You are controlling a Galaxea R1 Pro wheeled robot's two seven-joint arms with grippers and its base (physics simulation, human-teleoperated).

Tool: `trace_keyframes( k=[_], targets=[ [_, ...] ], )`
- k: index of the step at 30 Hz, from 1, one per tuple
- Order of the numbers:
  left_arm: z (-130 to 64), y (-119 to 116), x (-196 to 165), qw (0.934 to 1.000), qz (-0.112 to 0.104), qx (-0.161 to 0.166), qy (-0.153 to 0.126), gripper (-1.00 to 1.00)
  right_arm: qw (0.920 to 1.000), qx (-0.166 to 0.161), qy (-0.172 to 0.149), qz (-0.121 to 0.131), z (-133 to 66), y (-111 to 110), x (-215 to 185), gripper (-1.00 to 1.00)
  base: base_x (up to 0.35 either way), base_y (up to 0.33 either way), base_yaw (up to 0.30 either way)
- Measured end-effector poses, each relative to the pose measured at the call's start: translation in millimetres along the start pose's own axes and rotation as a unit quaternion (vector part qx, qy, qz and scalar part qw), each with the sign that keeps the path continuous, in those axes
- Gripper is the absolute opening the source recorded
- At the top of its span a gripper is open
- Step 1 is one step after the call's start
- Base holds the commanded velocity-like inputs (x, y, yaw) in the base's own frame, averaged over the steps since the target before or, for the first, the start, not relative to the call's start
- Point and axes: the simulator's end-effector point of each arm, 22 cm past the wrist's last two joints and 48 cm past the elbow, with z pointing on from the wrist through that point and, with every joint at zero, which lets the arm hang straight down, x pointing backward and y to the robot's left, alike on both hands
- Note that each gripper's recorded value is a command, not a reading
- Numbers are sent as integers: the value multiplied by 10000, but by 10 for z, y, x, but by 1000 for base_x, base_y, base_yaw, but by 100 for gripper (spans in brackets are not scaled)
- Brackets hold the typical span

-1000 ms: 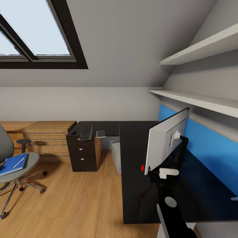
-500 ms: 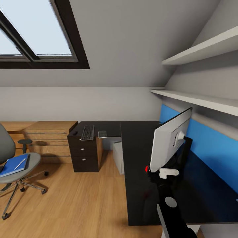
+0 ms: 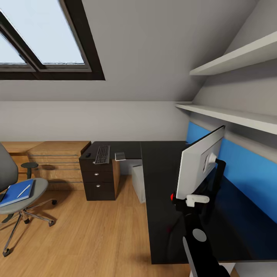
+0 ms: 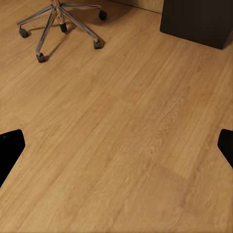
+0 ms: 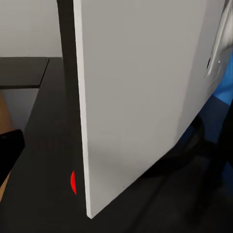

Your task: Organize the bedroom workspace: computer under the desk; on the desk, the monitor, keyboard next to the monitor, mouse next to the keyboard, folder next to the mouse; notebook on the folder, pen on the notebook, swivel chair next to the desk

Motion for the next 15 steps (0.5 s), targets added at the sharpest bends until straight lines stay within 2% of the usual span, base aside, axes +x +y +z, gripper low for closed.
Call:
trace_keyframes(
  k=[3,6,10,12,15],
  targets=[
    [-1,-1,0,10000,0,0,-1,100,10000,31,-65,5,0,-13,-26,100,0,0,0],
    [-2,-2,0,10000,2,2,-4,100,9996,209,-205,33,-3,-86,-78,100,0,0,0],
    [-3,-2,0,10000,1,0,-4,100,9956,746,-544,135,-40,-295,-198,100,0,0,0],
    [-3,-2,0,10000,1,-1,-6,100,9937,888,-667,159,-63,-322,-231,100,0,0,0],
    [-5,-3,0,10000,1,1,-8,100,9886,1054,-1035,289,-131,-284,-332,100,0,0,0]
  ],
)
